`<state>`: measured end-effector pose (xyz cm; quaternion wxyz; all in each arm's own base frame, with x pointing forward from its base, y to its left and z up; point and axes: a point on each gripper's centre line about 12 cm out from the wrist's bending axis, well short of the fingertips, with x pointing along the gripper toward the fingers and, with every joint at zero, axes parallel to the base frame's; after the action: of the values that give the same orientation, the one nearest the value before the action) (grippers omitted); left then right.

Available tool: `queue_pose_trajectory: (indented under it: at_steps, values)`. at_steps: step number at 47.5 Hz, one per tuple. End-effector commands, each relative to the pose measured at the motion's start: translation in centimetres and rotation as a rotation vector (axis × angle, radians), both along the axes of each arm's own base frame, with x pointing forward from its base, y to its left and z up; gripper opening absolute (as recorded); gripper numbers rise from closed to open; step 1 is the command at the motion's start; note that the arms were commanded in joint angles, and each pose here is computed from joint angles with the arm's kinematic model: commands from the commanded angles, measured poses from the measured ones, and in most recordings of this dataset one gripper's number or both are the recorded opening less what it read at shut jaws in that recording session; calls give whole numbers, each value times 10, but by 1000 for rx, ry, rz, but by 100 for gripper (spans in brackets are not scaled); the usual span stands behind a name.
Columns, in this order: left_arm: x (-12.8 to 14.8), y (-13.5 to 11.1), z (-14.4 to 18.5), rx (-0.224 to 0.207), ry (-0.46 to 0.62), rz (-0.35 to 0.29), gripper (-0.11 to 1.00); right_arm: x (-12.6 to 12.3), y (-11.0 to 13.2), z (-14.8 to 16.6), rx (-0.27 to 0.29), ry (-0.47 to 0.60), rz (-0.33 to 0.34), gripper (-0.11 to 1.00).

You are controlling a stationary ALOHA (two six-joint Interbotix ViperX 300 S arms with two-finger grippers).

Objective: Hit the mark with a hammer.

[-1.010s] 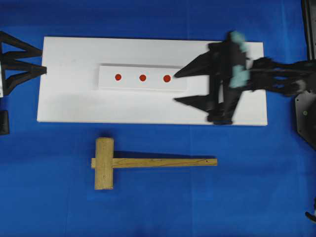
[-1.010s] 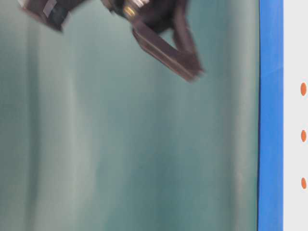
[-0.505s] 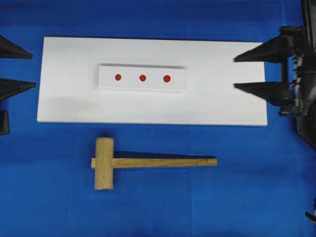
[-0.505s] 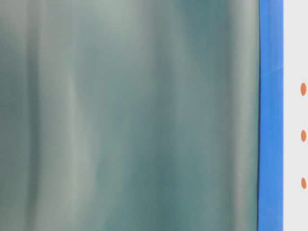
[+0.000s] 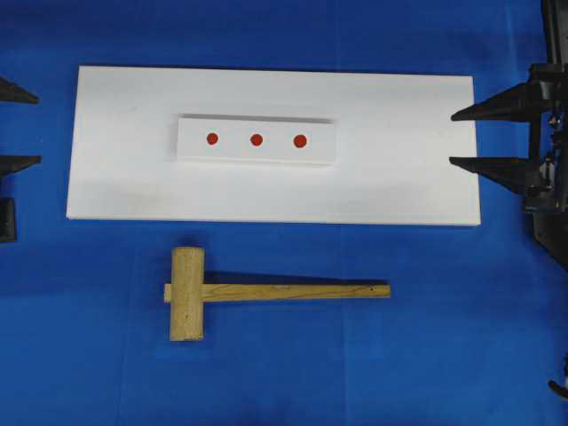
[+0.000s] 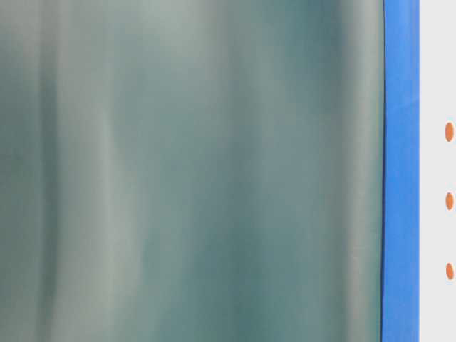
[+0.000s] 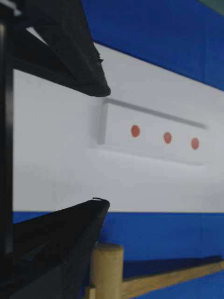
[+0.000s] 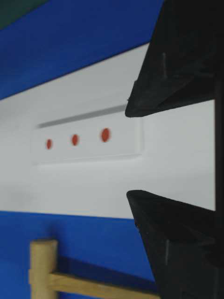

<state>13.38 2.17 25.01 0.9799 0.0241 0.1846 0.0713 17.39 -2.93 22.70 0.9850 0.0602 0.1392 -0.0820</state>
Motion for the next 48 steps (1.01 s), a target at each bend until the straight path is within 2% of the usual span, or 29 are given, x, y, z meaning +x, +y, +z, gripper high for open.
queue_pose_trajectory:
  at_steps: [1,13,30,48]
  values:
    - [0,0,2,1,-9,-4,89,-1,-2,-3,-6,-5,-16,54]
    - [1,-2,2,11,-12,-17,88,-7,-6,-22,-6,0,-63,54]
    - [5,-6,-5,15,-52,-48,86,-7,-6,-21,-3,-1,-58,54]
    - [5,-6,-5,14,-51,-49,86,-8,-5,-19,-3,-6,-57,54]
